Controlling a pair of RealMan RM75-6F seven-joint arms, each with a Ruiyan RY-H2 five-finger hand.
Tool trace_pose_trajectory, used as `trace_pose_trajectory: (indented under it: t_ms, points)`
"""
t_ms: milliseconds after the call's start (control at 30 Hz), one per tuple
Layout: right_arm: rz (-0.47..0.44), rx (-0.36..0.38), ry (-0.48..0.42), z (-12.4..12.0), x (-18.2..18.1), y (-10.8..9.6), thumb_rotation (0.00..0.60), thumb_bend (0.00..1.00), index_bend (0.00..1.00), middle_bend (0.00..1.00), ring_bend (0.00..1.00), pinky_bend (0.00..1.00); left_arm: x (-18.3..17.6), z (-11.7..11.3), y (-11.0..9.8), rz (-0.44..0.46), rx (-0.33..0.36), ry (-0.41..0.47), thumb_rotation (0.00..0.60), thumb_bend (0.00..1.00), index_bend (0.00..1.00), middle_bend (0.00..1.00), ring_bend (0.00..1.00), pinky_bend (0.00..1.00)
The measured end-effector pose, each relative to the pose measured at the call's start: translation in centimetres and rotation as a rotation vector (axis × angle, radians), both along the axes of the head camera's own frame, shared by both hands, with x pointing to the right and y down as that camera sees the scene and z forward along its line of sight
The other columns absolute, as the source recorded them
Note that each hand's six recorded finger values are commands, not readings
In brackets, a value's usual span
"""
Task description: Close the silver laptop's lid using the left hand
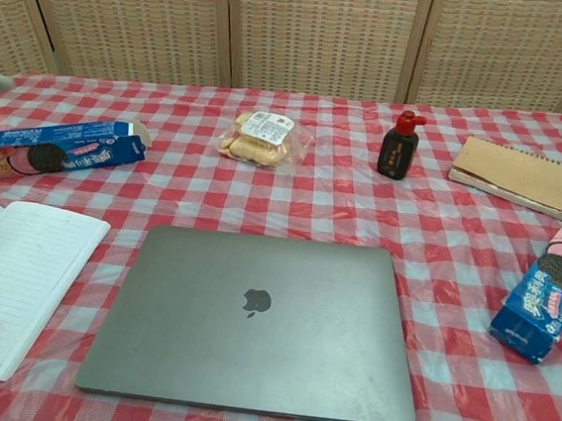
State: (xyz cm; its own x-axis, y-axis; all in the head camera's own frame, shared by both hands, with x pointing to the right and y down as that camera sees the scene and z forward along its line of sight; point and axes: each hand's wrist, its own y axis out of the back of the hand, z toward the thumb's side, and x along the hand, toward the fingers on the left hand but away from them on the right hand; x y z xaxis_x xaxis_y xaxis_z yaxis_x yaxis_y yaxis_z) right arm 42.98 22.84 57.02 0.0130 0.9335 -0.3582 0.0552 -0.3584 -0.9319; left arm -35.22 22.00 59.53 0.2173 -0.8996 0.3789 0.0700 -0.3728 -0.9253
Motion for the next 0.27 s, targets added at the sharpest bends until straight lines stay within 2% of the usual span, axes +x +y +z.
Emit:
trace_pose_trajectory:
  t_ms: [100, 267]
  points:
    - [-0.002, 0.000, 0.004, 0.1, -0.1, 0.0, 0.600, 0.63, 0.00, 0.00, 0.00, 0.00, -2.3, -0.1, 0.7, -0.037, 0.005, -0.033, 0.600, 0.13, 0.00, 0.00, 0.00, 0.00]
    - [-0.010, -0.002, 0.011, 0.4, -0.2, 0.0, 0.600, 0.62, 0.00, 0.00, 0.00, 0.00, -4.5, 0.1, 1.4, -0.090, -0.004, -0.033, 0.600, 0.13, 0.00, 0.00, 0.00, 0.00]
